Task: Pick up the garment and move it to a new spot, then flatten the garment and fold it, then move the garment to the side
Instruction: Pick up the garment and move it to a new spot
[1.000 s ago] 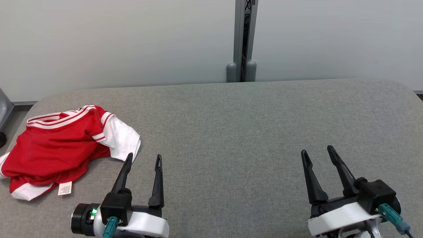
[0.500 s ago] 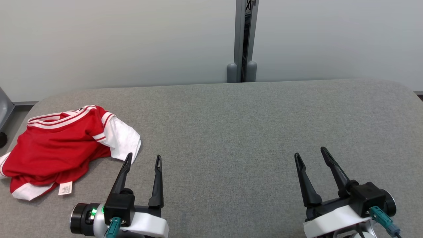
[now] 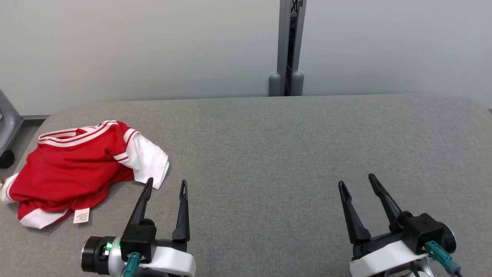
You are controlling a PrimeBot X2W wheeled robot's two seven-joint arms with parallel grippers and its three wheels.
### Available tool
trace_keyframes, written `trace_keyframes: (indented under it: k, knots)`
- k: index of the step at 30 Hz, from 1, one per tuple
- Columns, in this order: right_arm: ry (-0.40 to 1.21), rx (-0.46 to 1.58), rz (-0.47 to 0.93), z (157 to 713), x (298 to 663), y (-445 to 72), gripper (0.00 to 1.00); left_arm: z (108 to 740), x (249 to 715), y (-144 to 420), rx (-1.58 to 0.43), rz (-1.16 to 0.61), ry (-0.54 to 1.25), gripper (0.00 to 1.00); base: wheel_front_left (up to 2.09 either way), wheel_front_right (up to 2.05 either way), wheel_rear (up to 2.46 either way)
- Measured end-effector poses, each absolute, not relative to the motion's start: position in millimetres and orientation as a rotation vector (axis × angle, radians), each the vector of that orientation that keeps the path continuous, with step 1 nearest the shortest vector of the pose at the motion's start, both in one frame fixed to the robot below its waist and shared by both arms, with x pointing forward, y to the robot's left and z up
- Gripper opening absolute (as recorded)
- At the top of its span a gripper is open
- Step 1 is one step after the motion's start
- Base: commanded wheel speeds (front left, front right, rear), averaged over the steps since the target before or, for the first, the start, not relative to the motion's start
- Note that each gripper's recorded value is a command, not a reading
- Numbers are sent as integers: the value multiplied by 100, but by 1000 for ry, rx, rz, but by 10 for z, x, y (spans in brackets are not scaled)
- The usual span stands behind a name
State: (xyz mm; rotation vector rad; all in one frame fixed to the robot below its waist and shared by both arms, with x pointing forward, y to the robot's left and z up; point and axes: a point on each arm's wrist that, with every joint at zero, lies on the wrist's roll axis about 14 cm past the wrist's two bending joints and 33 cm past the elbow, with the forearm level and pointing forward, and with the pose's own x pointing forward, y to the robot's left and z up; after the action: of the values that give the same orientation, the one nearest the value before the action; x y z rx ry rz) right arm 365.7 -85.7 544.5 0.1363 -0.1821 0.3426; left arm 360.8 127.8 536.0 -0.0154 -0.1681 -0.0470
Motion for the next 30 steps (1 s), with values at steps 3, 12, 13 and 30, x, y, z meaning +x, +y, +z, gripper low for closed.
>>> trace_keyframes:
  k: [3,12,13,30]
  knots:
    - [-177,147,381,5439,3671,-728,100,5370,3573,1380,-13,-11,-172,100,0,0,0]
    - [-161,155,487,5415,3698,-372,100,5383,3420,1730,-11,101,-178,100,0,0,0]
    - [-159,155,500,5414,3695,-328,100,5389,3396,1778,-12,117,-180,100,0,0,0]
    - [-139,170,688,5407,3633,294,100,5399,2936,2383,-20,332,-194,100,0,0,0]
